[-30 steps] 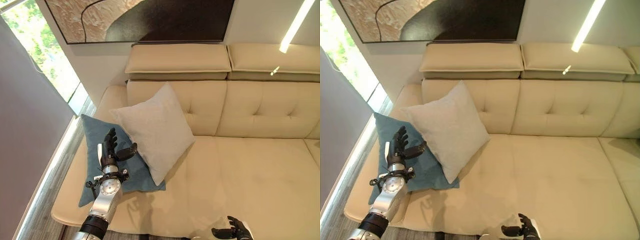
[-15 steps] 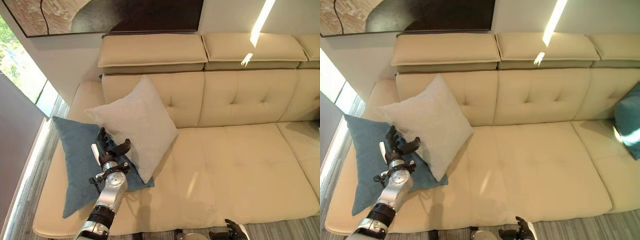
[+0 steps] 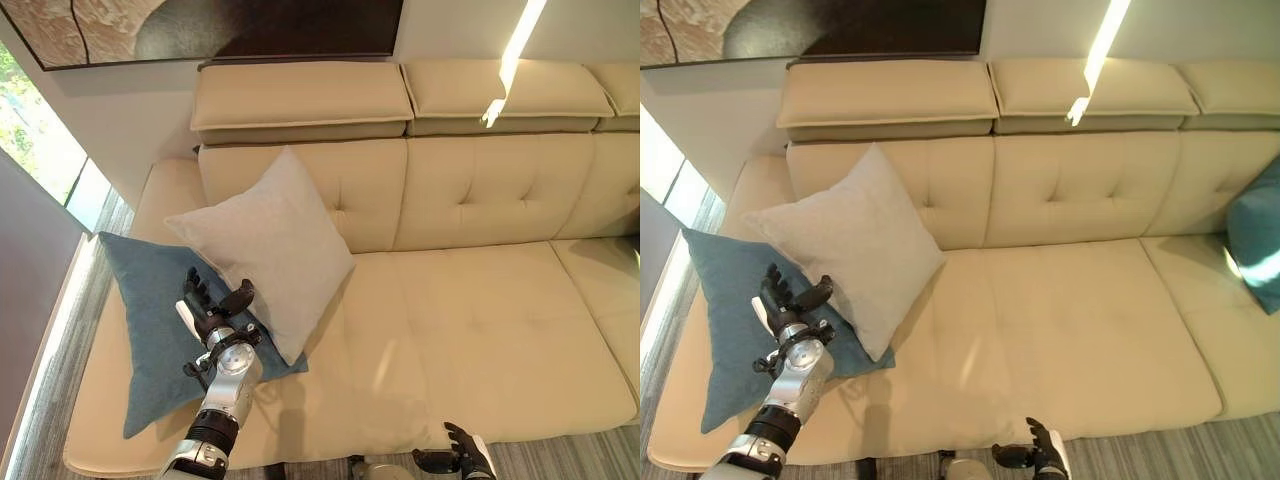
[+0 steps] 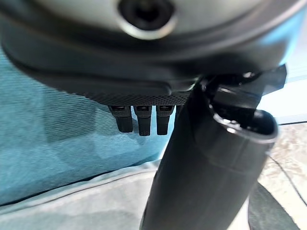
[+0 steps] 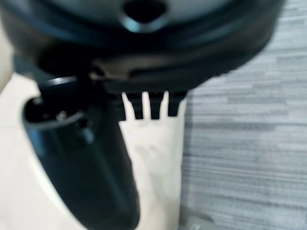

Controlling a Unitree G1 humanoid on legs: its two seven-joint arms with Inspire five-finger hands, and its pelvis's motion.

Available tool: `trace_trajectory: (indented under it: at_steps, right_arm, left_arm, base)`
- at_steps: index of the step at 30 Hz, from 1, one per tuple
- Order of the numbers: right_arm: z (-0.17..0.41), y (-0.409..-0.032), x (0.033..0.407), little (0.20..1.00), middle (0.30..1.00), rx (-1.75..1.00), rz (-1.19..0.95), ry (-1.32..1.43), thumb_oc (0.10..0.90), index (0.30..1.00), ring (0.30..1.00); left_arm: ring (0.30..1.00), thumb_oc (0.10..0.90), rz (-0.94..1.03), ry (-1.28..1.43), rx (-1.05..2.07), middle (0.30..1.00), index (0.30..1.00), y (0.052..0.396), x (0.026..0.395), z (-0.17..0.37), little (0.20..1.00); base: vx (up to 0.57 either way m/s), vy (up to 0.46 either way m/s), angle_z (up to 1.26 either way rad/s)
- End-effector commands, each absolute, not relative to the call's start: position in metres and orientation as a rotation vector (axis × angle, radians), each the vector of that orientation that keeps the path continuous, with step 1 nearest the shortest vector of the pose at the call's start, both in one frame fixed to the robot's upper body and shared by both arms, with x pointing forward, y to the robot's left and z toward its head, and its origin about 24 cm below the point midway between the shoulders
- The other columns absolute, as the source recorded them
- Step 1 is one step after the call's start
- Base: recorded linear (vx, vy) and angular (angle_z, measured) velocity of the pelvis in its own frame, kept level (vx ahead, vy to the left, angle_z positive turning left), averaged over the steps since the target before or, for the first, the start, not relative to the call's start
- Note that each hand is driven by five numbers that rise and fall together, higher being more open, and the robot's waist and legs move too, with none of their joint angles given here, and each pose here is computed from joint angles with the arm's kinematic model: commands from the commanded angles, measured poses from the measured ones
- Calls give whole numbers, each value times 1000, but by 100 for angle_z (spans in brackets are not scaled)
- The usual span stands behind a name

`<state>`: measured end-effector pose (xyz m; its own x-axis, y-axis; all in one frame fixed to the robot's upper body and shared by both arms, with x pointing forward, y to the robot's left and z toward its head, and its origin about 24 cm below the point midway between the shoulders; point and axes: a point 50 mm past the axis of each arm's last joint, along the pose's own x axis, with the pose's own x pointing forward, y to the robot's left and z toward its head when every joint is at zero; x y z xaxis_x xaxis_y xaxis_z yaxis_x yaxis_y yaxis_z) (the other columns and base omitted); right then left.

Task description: Pick up all the scattered cushions and arrange them neatly on the sofa.

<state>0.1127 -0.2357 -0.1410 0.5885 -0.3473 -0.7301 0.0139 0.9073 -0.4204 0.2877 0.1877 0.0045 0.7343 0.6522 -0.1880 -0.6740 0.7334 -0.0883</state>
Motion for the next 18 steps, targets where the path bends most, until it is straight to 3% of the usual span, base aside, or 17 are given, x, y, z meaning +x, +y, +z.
trace_trajectory:
  at_steps: [1,9,10,11,18]
  right_arm:
    - [-128,-242,128,900,900,-416,-232,811,800,900,900]
    - [-126,-245,131,900,900,-412,-196,827,800,900,900]
    - [-126,-245,131,900,900,-412,-194,828,800,900,900]
    - [-127,-245,131,900,900,-412,-192,829,800,900,900]
    - [-124,-242,136,900,900,-378,-209,804,800,900,900]
  left_arm:
    - [900,800,637,-121,-265,900,900,180,328,68,900]
    - [900,800,421,-51,-283,900,900,183,351,74,900]
    - [404,469,412,-60,-277,404,404,185,353,77,404]
    - [300,400,405,-68,-276,300,300,185,353,79,300]
    - [300,400,335,-126,-347,300,300,185,350,90,300]
  base:
    - [0,0,0]
    - [4,-3,-7]
    - [0,0,0]
    - [0,0,0]
    - [13,-8,-3]
